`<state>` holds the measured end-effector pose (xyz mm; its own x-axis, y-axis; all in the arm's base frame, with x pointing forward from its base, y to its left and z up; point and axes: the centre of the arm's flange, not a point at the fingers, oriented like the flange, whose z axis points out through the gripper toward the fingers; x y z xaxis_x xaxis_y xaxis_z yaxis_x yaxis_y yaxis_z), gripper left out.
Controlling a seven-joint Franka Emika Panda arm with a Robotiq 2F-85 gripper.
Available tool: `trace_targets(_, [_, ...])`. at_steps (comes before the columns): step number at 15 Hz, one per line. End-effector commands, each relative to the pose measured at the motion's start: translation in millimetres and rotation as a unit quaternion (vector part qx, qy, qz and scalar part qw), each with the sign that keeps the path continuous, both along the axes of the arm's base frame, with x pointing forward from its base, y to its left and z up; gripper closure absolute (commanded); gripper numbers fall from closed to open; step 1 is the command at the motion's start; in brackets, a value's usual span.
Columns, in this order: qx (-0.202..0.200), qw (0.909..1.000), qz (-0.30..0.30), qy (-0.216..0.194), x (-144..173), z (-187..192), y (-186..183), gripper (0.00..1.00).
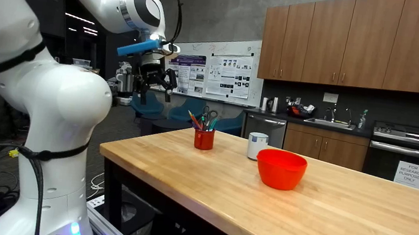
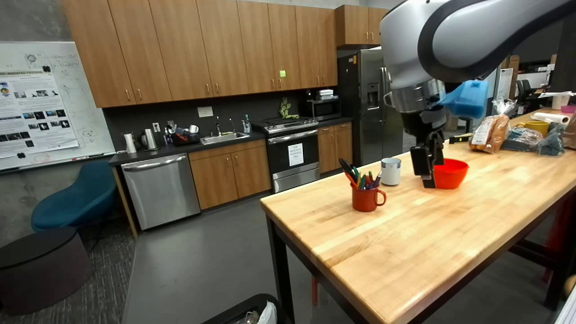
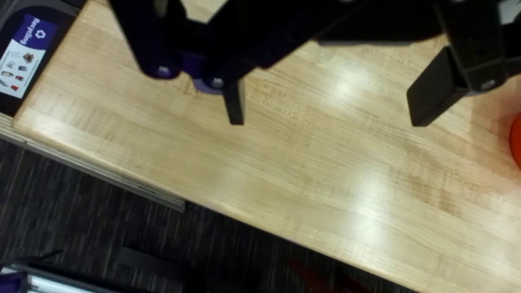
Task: Remove the scissors from the red cup
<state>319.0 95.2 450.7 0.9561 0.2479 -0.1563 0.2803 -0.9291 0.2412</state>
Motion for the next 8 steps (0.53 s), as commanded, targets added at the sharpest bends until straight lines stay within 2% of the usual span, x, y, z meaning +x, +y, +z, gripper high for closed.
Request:
trace_targets(1, [0.008, 0.9993, -0.008, -0.037, 13.9, -4.2, 5.1, 0.0])
trace_targets(8, [0.017, 0.9929, -0.018, -0.116, 47.1, -11.9, 18.5, 0.0])
